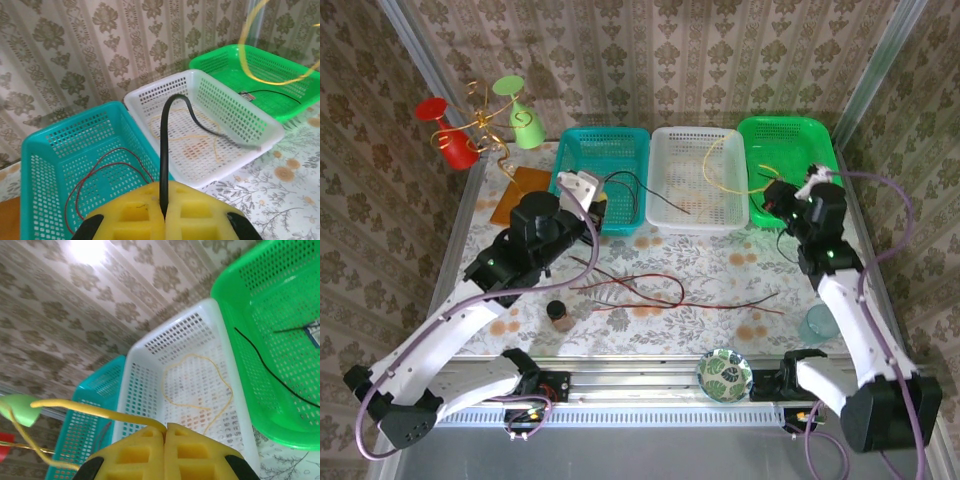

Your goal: Untangle the cables

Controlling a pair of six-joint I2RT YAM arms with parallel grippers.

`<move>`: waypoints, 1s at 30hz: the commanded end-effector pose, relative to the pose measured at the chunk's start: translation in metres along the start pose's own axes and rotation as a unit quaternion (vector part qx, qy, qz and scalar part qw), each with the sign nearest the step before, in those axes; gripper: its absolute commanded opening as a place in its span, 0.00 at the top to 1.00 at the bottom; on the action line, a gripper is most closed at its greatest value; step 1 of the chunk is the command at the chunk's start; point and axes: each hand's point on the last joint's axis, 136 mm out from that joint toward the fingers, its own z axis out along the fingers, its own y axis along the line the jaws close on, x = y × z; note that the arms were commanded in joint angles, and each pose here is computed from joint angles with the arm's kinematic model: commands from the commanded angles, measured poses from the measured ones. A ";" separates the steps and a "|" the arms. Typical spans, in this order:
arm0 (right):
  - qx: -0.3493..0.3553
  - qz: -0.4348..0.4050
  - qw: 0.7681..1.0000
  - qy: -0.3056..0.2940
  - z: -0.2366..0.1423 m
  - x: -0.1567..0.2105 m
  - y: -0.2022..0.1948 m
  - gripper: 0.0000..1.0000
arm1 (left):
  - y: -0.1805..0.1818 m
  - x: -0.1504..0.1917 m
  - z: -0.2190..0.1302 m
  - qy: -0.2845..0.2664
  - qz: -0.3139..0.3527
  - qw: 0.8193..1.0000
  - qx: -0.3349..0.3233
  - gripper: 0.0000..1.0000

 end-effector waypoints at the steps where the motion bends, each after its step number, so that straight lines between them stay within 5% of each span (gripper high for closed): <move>1: 0.049 -0.046 0.997 0.030 0.029 0.012 -0.001 1.00 | -0.009 -0.029 -0.007 -0.032 0.004 0.999 0.019 1.00; 16: 0.177 -0.046 0.970 0.162 0.140 0.085 -0.040 1.00 | -0.012 -0.037 -0.024 -0.044 0.009 0.999 0.016 1.00; 17: 0.172 -0.048 0.969 0.173 0.143 0.089 -0.040 0.97 | -0.012 -0.038 -0.024 -0.044 0.007 0.999 0.017 1.00; 20: 0.160 -0.052 0.970 0.175 0.142 0.087 -0.034 0.59 | -0.013 -0.038 -0.022 -0.040 0.000 0.999 0.015 1.00; 22: 0.148 -0.054 0.974 0.163 0.135 0.078 -0.027 0.43 | -0.013 -0.040 -0.022 -0.043 -0.008 0.999 0.015 1.00; 26: 0.099 -0.094 0.980 0.148 0.111 0.057 0.000 0.36 | -0.018 -0.044 -0.018 -0.044 -0.012 0.999 0.027 1.00; 30: -0.034 -0.159 0.978 0.132 0.073 0.044 0.048 0.33 | -0.036 -0.042 -0.010 -0.025 -0.013 0.997 0.074 1.00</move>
